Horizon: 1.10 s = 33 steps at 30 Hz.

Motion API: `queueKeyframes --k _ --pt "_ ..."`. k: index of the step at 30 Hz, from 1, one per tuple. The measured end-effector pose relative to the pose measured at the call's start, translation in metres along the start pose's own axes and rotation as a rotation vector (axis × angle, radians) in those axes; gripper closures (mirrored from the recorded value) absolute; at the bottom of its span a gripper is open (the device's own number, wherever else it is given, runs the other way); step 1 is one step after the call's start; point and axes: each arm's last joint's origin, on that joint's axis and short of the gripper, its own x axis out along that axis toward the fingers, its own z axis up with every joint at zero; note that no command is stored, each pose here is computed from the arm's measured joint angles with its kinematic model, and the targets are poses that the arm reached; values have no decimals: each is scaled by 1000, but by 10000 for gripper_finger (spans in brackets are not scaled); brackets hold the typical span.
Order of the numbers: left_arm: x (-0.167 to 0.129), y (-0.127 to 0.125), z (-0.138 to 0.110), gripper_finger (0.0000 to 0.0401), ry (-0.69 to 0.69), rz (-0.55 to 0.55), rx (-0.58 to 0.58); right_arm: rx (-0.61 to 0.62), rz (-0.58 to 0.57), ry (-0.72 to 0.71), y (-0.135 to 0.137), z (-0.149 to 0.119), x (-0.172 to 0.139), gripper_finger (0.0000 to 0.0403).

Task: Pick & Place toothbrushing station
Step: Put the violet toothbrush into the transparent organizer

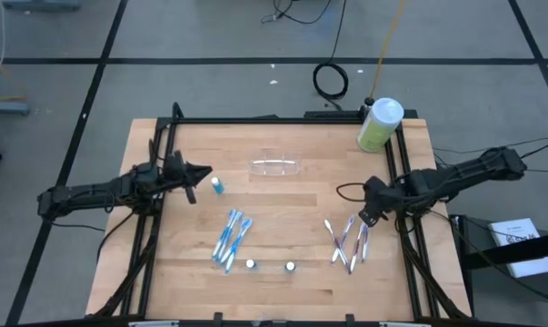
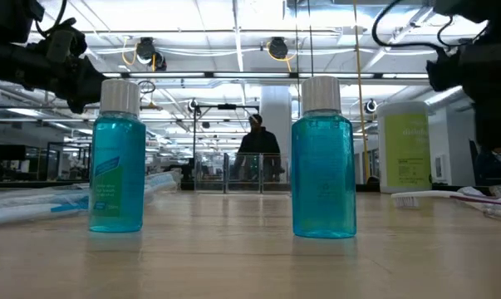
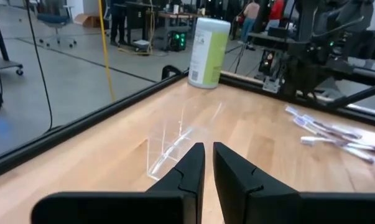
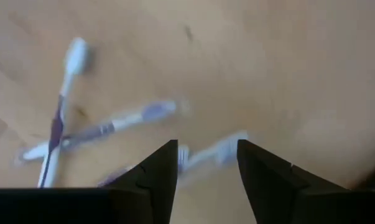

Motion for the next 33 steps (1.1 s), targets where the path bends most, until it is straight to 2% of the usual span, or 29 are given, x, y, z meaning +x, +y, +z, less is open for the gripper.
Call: queueKeyframes --k 4,16,27,33 --pt "2 0 -2 364 19 3 7 84 -62 36 -2 -3 16 255" --pt "5 0 -5 364 60 8 17 227 -108 51 -18 -12 50 258" --pt "6 0 -6 364 75 11 9 256 -125 50 -25 -17 62 276" --pt "6 0 -6 364 75 11 10 245 -127 53 -25 -17 62 314"
